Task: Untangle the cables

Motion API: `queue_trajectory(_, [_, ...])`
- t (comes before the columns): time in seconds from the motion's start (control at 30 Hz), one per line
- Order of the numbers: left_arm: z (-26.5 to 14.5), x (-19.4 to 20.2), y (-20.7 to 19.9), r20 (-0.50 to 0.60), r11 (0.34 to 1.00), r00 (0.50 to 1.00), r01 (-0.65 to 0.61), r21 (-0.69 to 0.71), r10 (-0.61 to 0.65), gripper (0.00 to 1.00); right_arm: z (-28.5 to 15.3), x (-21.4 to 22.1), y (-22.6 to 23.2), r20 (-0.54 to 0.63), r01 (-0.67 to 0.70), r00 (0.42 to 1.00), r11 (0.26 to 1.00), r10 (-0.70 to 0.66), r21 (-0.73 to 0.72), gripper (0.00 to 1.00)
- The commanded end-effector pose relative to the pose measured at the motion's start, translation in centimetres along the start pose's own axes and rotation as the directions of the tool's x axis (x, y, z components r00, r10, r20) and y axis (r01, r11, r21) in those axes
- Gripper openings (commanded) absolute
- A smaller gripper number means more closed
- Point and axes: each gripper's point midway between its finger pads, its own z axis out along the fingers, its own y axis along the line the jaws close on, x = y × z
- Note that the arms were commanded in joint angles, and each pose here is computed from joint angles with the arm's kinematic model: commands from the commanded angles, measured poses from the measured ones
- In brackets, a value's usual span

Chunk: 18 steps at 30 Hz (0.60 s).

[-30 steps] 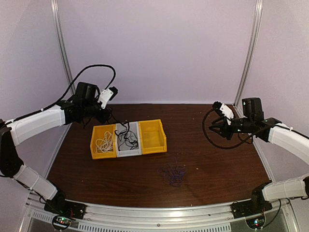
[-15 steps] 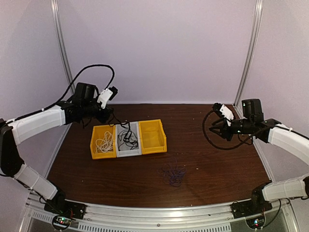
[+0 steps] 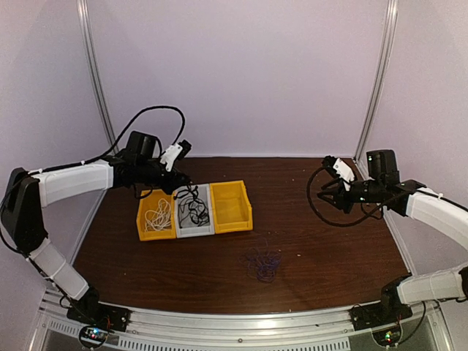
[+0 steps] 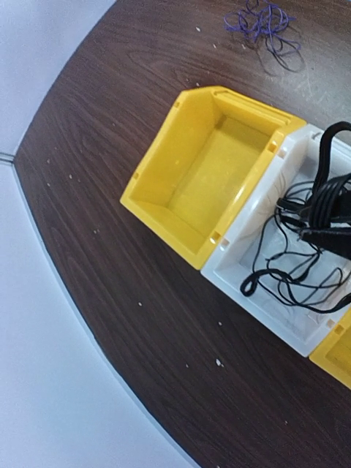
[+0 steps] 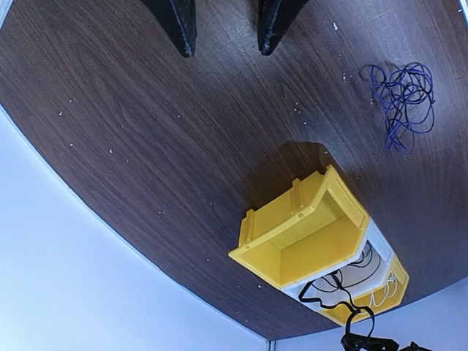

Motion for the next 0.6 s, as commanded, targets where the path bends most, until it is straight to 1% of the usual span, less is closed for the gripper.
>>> queue_trajectory(0.0, [-0.8, -4.2, -3.0, 0.144, 0.986, 0.989, 0.010, 0.167, -0.034, 0.00, -0.3, 0.1, -0.5, 0.006, 0.012, 1.000, 1.000, -0.012, 0.029, 0.29])
queue_trajectory(0.1, [-0.4, -3.3, -3.0, 0.125, 0.985, 0.991, 0.028, 0.172, -0.050, 0.00, -0.3, 0.2, -0.5, 0.007, 0.013, 1.000, 1.000, -0.013, 0.028, 0.30])
queue_trajectory(0.3, [0.9, 0.0, -0.8, 0.023, 0.994, 0.995, 0.099, 0.047, -0.101, 0.00, -0.4, 0.2, -0.5, 0.007, 0.011, 1.000, 1.000, -0.011, 0.028, 0.30])
queue_trajectory(0.43, [1.8, 2.5, 1.8, -0.070, 0.989, 0.991, 0.105, -0.100, -0.113, 0.00, -0.4, 0.2, -0.5, 0.008, 0.012, 1.000, 1.000, -0.012, 0.028, 0.30])
queue_trajectory(0.57, [2.9, 3.7, 2.6, -0.116, 0.983, 0.984, 0.122, -0.140, -0.138, 0.00, -0.4, 0.3, -0.5, 0.007, 0.013, 1.000, 1.000, -0.013, 0.026, 0.30])
